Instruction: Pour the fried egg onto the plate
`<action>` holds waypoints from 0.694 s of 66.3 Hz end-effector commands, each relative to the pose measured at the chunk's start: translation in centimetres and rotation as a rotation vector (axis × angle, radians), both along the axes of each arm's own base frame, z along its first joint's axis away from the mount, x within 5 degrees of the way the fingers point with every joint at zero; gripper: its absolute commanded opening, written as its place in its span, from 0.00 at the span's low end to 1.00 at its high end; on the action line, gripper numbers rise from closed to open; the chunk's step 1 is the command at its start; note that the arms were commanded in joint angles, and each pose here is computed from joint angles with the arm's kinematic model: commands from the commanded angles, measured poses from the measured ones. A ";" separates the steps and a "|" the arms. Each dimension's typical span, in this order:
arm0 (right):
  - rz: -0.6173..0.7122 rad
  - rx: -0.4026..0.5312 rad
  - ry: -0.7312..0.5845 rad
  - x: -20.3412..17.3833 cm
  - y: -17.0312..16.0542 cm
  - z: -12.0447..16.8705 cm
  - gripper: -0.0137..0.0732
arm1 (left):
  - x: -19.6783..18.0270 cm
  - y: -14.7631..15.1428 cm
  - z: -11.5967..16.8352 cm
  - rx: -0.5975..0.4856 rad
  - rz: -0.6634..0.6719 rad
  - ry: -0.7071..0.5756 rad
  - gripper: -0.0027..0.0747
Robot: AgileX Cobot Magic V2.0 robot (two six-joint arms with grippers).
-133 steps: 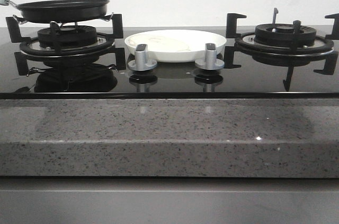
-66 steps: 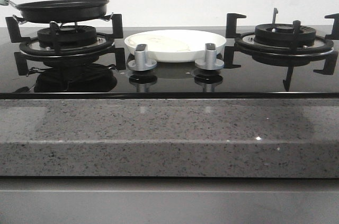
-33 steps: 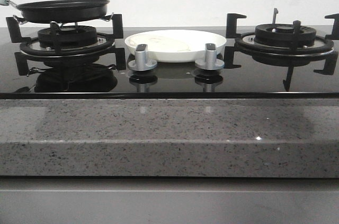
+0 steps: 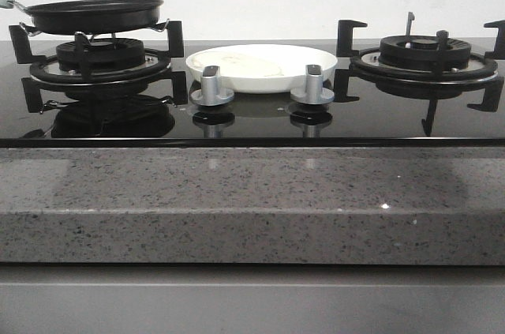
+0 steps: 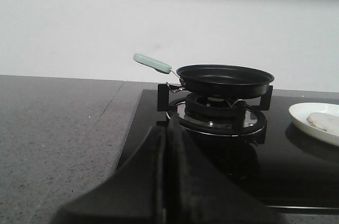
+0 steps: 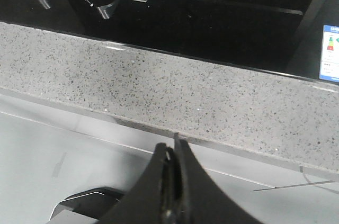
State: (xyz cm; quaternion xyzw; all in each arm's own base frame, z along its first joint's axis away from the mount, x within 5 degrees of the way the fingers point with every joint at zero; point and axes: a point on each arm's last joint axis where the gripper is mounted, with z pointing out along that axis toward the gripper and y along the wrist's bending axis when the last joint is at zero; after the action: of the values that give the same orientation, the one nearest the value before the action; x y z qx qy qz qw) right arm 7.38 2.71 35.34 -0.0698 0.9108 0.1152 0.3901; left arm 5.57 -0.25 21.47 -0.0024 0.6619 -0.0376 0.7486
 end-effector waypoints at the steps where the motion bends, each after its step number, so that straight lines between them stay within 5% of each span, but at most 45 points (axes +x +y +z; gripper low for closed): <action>1: -0.002 0.007 -0.072 0.2 0.0 1.0 0.08 | -0.2 0.1 0.6 -0.015 0.009 -0.079 0.01; 15: -0.011 -0.001 -0.092 -0.1 -0.3 1.0 0.08 | -0.2 0.1 0.6 -0.015 0.009 -0.079 0.01; 25: -0.074 -0.010 -0.255 -0.7 -1.1 0.0 0.08 | -0.2 0.1 0.6 -0.015 0.009 -0.079 0.01; 46: -0.220 -0.018 -0.581 -1.7 -2.3 -7.8 0.08 | -0.2 0.1 0.6 -0.015 0.009 -0.079 0.01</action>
State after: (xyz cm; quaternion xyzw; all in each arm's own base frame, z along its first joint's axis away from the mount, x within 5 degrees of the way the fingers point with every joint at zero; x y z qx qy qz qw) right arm 5.60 0.73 27.66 -0.0135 0.8169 0.0581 0.5737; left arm 5.57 -0.25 21.47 -0.0023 0.6623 -0.0376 0.7483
